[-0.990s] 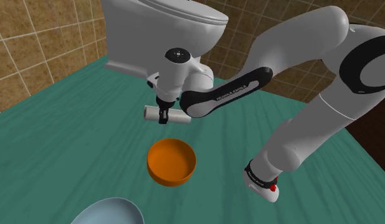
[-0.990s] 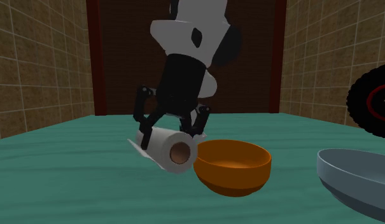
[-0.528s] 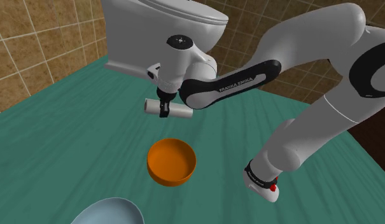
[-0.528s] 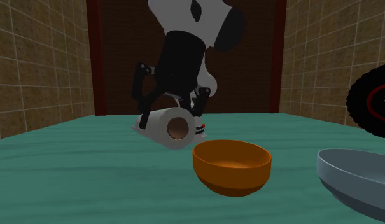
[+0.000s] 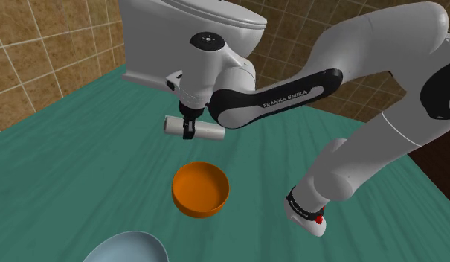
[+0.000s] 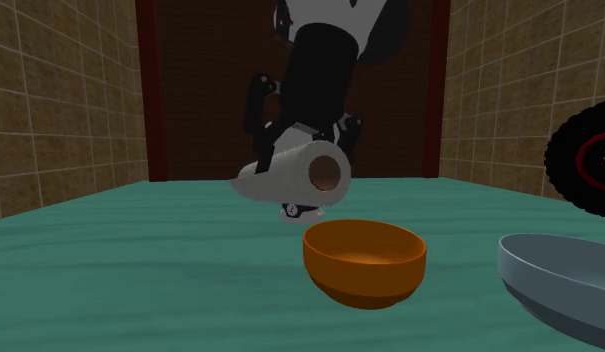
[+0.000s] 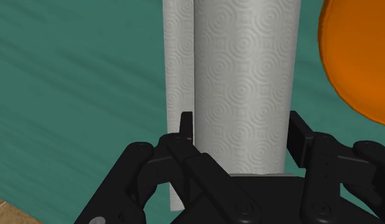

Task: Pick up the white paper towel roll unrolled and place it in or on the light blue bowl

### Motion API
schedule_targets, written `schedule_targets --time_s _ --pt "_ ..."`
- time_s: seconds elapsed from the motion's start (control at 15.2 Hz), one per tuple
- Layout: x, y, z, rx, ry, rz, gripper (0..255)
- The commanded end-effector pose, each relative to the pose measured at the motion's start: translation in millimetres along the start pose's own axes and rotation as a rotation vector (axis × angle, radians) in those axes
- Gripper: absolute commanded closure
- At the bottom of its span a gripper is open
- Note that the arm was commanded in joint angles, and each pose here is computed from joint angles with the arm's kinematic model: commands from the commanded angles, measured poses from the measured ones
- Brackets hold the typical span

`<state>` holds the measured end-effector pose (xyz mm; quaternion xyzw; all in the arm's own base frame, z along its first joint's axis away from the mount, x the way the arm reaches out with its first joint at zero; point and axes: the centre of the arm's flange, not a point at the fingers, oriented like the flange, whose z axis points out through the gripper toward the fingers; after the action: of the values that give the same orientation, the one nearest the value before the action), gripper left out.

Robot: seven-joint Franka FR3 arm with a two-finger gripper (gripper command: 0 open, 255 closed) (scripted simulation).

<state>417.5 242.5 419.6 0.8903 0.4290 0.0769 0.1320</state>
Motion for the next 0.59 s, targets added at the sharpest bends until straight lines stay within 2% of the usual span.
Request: schedule_targets --time_s 0.0,0.53 --pt "10.5 -23.9 -8.1 0.000 0.000 0.001 255" --pt "53.4 -115.9 -37.3 0.000 0.000 0.001 255"
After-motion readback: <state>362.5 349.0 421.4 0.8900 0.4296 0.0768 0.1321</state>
